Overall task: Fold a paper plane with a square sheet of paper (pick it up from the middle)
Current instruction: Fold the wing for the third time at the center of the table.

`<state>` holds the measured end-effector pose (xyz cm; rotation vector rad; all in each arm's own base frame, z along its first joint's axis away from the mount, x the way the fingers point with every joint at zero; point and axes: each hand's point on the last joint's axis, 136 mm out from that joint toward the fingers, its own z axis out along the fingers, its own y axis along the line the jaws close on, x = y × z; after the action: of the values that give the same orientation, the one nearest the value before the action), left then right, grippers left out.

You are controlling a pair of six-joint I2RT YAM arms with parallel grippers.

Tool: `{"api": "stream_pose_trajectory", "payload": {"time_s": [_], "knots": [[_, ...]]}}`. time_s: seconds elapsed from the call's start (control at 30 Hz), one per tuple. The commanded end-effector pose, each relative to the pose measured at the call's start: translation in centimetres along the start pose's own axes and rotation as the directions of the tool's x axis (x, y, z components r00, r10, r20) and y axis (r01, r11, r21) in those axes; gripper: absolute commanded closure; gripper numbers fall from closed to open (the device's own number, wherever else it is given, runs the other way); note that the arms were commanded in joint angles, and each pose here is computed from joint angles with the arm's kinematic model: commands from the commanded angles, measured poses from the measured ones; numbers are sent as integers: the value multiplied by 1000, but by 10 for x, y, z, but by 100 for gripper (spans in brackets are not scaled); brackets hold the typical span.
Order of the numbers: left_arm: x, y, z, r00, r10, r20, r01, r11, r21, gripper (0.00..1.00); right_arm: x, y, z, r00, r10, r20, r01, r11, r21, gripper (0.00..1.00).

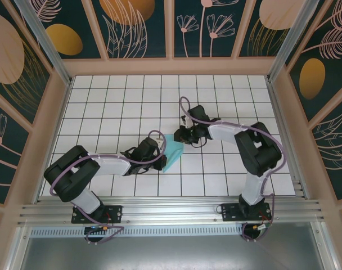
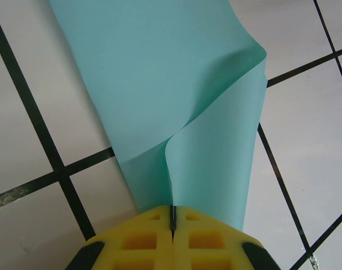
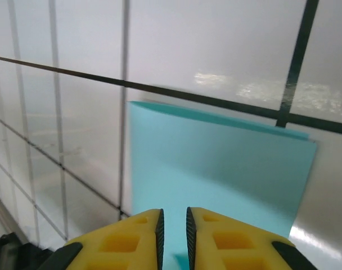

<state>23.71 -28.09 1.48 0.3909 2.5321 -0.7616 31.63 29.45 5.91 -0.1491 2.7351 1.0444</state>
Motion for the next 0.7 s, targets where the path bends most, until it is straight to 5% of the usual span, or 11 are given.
{"api": "stream_pose_trajectory", "payload": {"time_s": [0.0,0.3,0.67], "knots": [[19,15,6,998,9,-67,-12,999,-43,97,5,11,-20,999,11,47,-9,999,-33,82],[20,15,6,997,18,-72,-21,999,-44,97,58,37,-10,999,47,-6,-48,984,-173,94],[21,19,4,997,26,-78,-31,998,-63,98,77,24,19,996,73,-58,-80,989,-127,95]]}}
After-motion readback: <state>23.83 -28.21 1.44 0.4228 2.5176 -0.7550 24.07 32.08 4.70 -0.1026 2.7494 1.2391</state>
